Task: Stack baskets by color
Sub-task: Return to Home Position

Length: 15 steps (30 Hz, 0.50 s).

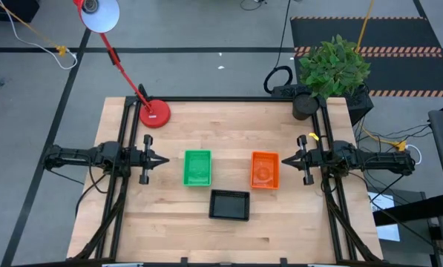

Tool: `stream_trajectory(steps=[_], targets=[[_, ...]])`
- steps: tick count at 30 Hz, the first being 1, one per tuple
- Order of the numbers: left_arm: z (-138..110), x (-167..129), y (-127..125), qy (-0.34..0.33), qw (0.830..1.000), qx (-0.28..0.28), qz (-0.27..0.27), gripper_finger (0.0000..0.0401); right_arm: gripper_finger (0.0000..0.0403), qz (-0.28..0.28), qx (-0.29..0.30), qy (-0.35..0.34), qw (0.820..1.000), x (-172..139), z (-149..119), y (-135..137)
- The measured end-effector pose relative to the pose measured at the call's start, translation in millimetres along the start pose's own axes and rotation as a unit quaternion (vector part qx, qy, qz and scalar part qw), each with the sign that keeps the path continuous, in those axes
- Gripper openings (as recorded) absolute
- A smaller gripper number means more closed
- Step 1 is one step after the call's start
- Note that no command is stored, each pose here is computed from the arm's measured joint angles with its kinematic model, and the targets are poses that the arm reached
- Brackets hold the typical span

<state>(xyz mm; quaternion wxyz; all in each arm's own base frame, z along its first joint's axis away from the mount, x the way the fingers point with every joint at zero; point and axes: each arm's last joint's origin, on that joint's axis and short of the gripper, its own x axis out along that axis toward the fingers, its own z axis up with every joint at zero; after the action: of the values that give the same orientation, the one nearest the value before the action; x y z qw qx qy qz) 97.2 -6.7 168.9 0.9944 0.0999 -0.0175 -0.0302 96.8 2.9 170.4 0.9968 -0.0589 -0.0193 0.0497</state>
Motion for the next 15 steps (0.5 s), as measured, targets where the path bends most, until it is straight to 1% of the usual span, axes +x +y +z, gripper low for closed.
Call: stream_trajectory(steps=[9, 15], targets=[[0.0, 0.0, 0.0, 0.0, 1.0, 0.0, 0.0, 0.001, 0.0, 0.0, 0.0, 0.0, 1.0, 0.0, 0.0, 0.0], [0.6, 0.0, 0.2, -0.003, 1.0, 0.025, 0.001, 0.001, 0.0, 0.0, 0.0, 0.0, 1.0, 0.0, 0.0, 0.0]])
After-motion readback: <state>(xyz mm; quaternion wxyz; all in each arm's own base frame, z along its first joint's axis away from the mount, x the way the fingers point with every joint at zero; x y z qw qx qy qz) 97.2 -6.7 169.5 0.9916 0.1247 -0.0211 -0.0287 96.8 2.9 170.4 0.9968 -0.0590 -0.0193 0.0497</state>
